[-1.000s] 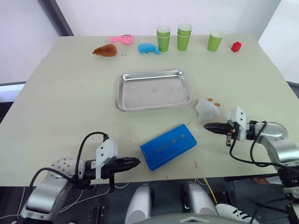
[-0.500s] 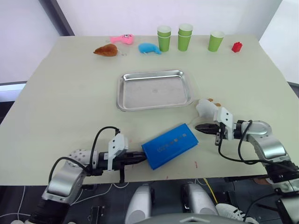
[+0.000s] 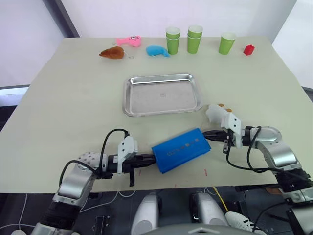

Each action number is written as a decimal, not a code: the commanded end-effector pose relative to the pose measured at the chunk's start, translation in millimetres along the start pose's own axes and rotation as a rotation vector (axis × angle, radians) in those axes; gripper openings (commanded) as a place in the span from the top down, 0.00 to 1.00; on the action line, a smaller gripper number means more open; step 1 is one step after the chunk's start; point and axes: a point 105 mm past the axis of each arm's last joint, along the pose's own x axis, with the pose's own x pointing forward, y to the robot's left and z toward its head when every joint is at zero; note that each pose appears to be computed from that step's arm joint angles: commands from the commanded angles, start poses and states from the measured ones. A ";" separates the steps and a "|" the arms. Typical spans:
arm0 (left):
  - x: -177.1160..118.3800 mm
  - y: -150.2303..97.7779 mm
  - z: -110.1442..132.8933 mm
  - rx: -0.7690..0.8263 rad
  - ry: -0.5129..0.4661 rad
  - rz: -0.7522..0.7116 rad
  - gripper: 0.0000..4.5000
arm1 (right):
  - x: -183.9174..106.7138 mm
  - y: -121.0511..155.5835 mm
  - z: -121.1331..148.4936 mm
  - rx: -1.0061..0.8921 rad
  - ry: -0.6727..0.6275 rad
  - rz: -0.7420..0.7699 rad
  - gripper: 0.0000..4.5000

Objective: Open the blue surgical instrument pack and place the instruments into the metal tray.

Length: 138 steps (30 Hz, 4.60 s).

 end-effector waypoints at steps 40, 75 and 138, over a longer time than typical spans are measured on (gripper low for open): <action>-66.2 38.1 38.7 0.189 -0.073 0.220 0.98 | -48.4 4.7 -4.7 -0.167 -0.064 -0.081 1.00; -70.4 -17.7 99.1 0.263 -0.098 -0.232 0.00 | 26.7 6.9 15.0 -0.593 -0.152 0.119 0.96; -10.5 29.1 49.8 0.123 -0.203 -0.216 0.98 | 1.0 -2.3 55.9 0.133 -0.136 0.292 1.00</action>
